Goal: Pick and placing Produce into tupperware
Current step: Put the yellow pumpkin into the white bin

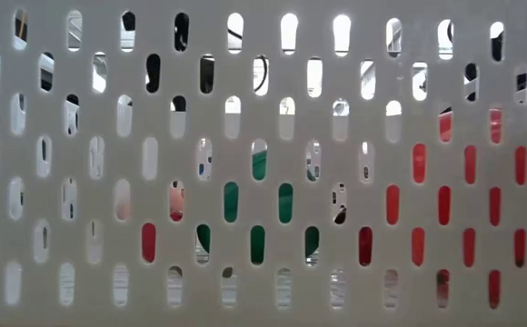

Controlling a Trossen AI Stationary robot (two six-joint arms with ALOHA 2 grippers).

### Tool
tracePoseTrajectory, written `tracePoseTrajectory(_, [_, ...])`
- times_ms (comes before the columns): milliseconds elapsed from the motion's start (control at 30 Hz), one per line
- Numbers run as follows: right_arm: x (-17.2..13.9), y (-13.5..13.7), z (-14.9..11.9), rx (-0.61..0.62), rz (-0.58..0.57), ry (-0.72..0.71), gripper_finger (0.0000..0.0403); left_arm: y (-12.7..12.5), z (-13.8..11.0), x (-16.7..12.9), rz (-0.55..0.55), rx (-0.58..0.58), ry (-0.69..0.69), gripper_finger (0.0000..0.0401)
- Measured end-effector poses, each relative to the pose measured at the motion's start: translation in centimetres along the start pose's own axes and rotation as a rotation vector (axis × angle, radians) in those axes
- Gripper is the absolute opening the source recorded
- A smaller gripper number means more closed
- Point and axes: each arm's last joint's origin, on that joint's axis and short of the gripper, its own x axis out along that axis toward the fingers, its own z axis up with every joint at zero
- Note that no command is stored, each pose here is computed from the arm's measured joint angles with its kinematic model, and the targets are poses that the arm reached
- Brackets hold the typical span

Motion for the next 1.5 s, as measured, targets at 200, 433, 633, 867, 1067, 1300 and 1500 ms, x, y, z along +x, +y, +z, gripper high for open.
tracePoseTrajectory(200, [0.0,0.0,0.0,0.000,0.000,0.000,0.0000,0.2,-0.4,-1.5,-0.026,0.003,-0.029,0.0210])
tracePoseTrajectory(433, [0.0,0.0,0.0,0.000,0.000,0.000,0.0000,0.3,-0.7,-3.0,-0.056,0.009,-0.065,0.0152])
tracePoseTrajectory(633, [0.0,0.0,0.0,0.000,0.000,0.000,0.0000,0.3,-1.0,-3.0,-0.081,0.032,-0.021,0.0134])
tracePoseTrajectory(867, [0.0,0.0,0.0,0.000,0.000,0.000,0.0000,0.4,-1.1,-3.0,-0.088,0.068,-0.011,0.0153])
tracePoseTrajectory(1067, [0.0,0.0,0.0,0.000,0.000,0.000,0.0000,0.4,-1.1,-3.0,-0.088,0.122,-0.014,0.0196])
tracePoseTrajectory(1300, [0.0,0.0,0.0,0.000,0.000,0.000,0.0000,0.3,-0.9,-2.5,-0.067,0.208,-0.012,0.0255])
tracePoseTrajectory(1500, [0.0,0.0,0.0,0.000,0.000,0.000,0.0000,0.0,-0.4,0.2,-0.037,0.210,0.069,0.0286])
